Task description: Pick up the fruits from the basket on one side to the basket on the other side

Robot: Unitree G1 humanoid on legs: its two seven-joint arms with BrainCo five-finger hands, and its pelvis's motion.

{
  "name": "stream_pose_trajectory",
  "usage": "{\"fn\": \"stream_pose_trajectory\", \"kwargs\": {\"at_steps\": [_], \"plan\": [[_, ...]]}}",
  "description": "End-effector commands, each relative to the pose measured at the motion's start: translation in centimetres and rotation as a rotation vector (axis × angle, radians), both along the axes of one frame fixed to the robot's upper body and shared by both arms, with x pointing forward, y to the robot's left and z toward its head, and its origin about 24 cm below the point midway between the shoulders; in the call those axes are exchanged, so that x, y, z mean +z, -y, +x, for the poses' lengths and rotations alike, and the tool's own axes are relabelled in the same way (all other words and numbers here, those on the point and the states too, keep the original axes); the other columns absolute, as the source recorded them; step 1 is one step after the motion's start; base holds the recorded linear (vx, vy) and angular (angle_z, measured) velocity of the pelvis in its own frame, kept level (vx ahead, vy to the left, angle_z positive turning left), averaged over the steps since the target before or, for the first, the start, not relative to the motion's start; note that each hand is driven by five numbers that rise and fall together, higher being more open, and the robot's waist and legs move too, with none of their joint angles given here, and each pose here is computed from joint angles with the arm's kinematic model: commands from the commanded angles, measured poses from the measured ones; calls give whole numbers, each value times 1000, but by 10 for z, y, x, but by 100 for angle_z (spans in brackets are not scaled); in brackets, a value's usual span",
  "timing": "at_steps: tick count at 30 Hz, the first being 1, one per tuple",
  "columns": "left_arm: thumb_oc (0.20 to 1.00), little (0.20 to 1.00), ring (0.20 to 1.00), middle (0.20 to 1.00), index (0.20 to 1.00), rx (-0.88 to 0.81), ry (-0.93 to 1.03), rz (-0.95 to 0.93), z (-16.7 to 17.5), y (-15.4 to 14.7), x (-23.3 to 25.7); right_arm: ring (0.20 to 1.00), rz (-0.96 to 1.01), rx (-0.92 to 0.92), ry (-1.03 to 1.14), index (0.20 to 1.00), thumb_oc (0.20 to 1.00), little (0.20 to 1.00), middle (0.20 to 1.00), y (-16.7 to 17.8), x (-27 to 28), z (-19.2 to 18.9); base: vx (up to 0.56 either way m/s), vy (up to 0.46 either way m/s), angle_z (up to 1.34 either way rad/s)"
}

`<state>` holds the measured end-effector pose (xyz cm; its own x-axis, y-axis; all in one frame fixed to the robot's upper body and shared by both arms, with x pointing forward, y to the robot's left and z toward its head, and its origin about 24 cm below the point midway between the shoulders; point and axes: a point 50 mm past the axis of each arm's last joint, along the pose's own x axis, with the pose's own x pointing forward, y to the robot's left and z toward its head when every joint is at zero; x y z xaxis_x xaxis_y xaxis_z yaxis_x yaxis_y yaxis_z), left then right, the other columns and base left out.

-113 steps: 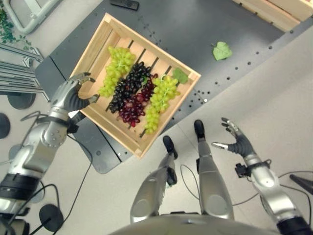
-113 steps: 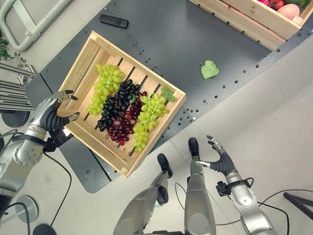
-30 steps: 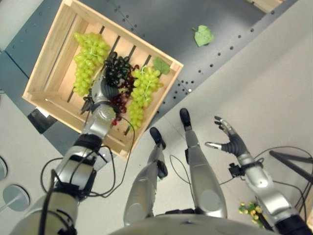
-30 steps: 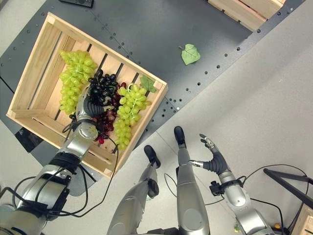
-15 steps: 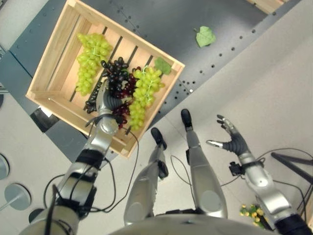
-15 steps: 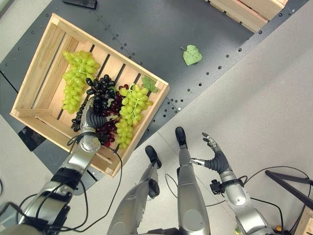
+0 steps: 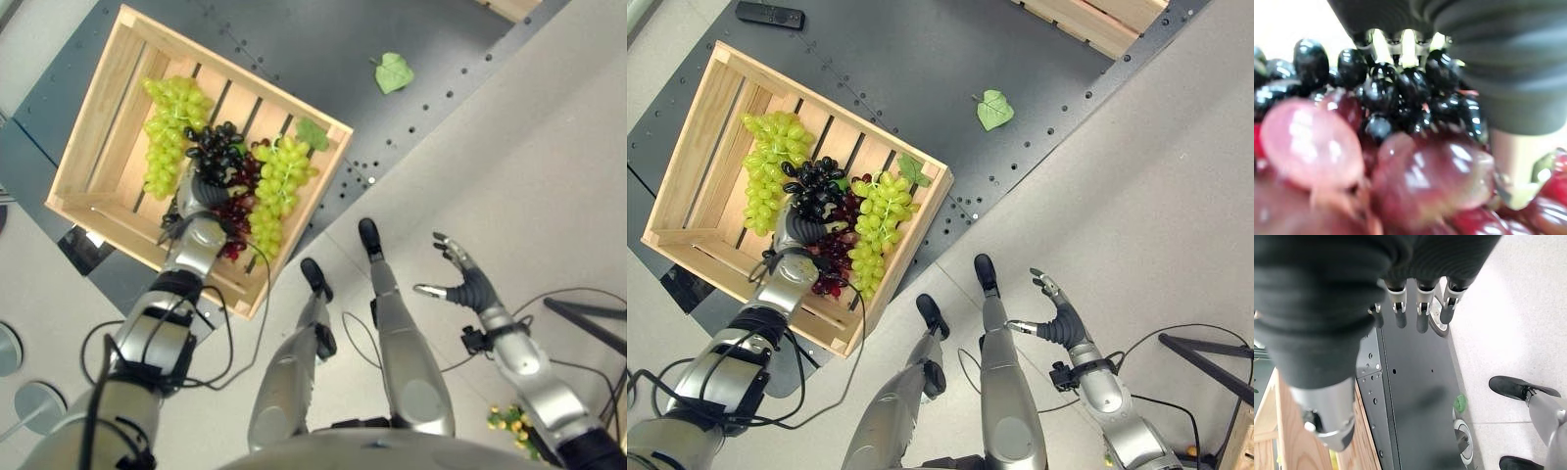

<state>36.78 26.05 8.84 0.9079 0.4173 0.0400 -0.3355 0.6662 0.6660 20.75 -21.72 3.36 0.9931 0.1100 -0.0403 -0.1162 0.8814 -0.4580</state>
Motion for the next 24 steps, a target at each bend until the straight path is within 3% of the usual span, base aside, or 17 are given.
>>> {"fn": "stream_pose_trajectory", "kwargs": {"at_steps": [1,5,11,18,24], "plan": [[1000,1000,1000,1000,1000,98,-71,15,-8,-35,-1,1000,34,5,25,1000,1000,1000,1000,3,6,-10,0,0,0],[1000,1000,1000,1000,1000,118,-39,50,-8,-51,18,1000,36,-4,9,1000,1000,1000,1000,5,2,-11,0,0,0],[1000,1000,1000,1000,1000,185,-130,258,-16,-77,26,1000,48,13,16,1000,1000,1000,1000,3,3,-11,0,0,0],[1000,1000,1000,1000,1000,134,-213,506,-9,-63,22,1000,42,41,49,1000,1000,1000,1000,1,10,-11,0,0,0],[1000,1000,1000,1000,1000,74,-286,529,-8,-38,-6,1000,32,47,79,1000,1000,1000,1000,2,16,-11,0,0,0]]}}
